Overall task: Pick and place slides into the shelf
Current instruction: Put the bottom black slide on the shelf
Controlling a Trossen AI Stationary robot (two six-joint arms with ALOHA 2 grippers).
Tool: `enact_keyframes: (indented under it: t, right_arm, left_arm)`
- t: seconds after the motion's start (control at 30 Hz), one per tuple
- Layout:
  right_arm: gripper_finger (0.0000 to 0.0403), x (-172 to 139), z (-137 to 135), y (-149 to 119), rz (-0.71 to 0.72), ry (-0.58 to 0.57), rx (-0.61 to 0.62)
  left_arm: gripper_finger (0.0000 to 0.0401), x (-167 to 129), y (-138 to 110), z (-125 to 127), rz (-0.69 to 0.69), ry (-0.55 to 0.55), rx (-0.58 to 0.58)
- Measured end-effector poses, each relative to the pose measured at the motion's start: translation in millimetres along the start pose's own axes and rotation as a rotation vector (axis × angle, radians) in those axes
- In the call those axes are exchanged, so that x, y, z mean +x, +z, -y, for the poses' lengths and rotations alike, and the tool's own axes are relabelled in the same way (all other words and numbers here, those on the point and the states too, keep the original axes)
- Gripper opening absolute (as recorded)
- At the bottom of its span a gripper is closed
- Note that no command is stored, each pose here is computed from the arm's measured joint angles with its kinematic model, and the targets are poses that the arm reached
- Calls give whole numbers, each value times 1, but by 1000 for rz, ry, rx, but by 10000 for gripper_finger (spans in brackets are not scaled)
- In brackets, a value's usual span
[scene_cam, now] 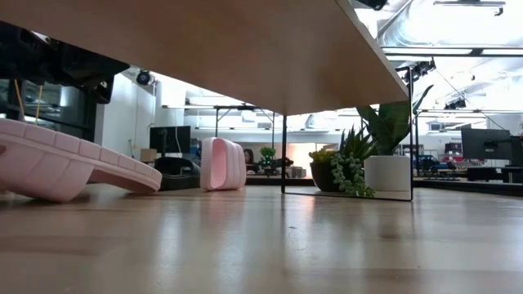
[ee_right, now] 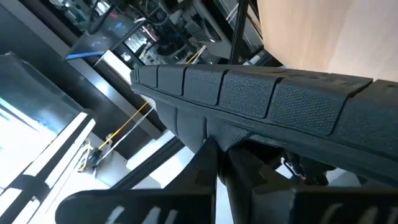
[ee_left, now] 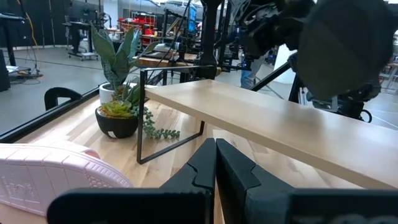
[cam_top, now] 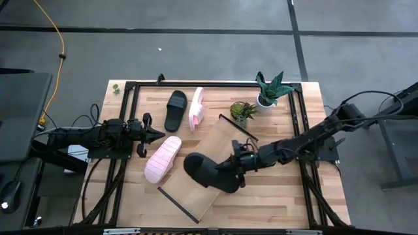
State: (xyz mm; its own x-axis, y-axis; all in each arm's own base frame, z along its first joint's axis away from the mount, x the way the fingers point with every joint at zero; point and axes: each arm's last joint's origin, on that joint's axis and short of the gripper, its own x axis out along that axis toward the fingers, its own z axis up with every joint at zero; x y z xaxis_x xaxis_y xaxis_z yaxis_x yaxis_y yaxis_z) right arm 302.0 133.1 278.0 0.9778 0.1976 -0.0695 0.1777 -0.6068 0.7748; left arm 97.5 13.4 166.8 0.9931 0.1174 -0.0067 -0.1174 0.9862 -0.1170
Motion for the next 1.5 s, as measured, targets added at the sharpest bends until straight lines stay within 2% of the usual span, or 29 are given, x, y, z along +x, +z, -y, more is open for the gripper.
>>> enact_keyframes:
  t: [0.2, 0.57, 0.8, 0.9, 1.17, 1.5]
  right_arm:
    - [0, 24, 1, -8, -11, -5, 1]
    - [0, 50, 3, -15, -8, 6, 3]
    - [0, 63, -3, -23, 12, 59, 13]
    - [0, 70, -3, -25, 12, 53, 13]
    - [0, 85, 5, -36, 30, -10, -1]
    - [0, 87, 7, -40, 51, -36, -8]
  left_arm:
    - [1, 0, 0, 0, 0, 0, 0]
    - [1, 0, 0, 0, 0, 0, -1]
    - [1, 0, 0, 0, 0, 0, -86]
    - [1, 0, 0, 0, 0, 0, -125]
    - [1, 0, 0, 0, 0, 0, -126]
    - [1, 0, 0, 0, 0, 0, -126]
